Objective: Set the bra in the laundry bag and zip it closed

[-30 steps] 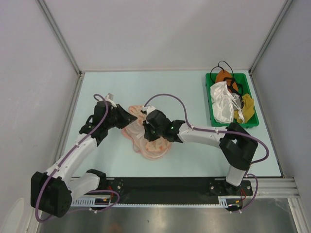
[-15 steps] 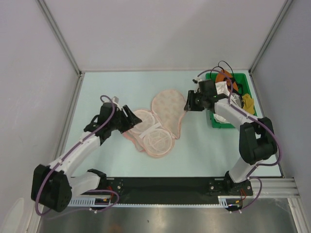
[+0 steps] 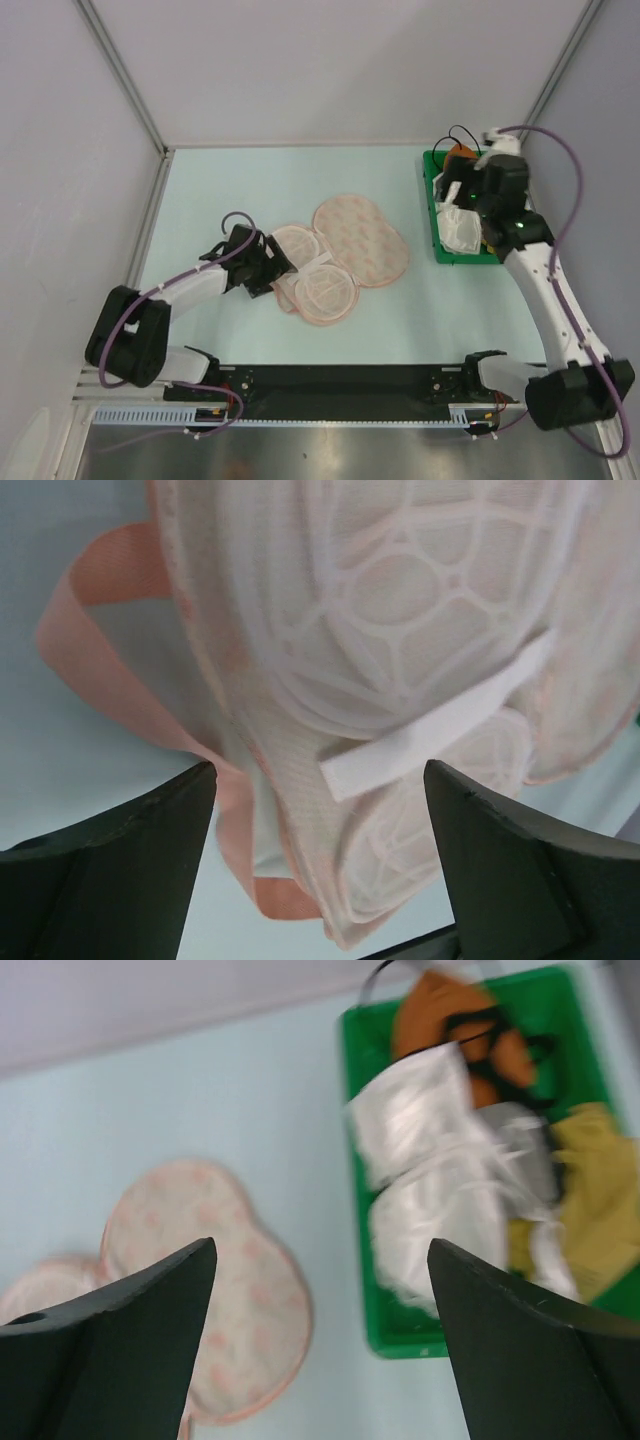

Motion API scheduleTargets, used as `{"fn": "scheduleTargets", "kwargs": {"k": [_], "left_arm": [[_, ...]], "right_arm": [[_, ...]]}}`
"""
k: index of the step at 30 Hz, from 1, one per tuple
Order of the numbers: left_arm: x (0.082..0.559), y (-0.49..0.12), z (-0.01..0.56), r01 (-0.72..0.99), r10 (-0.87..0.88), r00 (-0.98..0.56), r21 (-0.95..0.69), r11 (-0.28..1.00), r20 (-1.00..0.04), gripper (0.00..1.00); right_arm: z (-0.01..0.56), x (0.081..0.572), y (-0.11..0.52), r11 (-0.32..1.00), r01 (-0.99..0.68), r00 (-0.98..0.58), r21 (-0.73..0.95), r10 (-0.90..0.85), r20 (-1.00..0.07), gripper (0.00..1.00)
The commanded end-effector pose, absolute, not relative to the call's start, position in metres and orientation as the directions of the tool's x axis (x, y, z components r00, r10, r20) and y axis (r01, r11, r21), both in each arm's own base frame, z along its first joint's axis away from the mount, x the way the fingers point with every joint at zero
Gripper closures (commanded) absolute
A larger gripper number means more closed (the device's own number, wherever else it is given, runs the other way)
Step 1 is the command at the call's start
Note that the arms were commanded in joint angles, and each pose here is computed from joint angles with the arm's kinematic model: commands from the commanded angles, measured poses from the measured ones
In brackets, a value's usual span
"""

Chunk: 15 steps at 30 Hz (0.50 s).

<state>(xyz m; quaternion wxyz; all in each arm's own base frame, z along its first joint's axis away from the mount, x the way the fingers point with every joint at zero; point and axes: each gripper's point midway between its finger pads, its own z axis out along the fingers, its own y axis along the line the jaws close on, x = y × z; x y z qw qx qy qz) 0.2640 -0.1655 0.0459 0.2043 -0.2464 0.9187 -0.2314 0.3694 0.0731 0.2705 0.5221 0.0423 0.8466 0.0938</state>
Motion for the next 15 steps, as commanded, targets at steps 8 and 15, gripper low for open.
{"fn": "scheduleTargets", "kwargs": {"k": [8,15], "left_arm": [[0.285,-0.117,-0.016,-0.604,-0.687,-0.725,-0.435,0.668,-0.049,0.22],[0.316,-0.074,0.003,-0.61,-0.706,-0.688,-0.394,0.688,-0.168,0.43]], "right_arm": [[0.245,0.373,-0.116,0.733,0.608,-0.229,0.306,0.531,-0.816,0.11],[0.193,0.391,-0.133,0.65,0.687,-0.254,0.325,0.633,-0.731,0.26]]}}
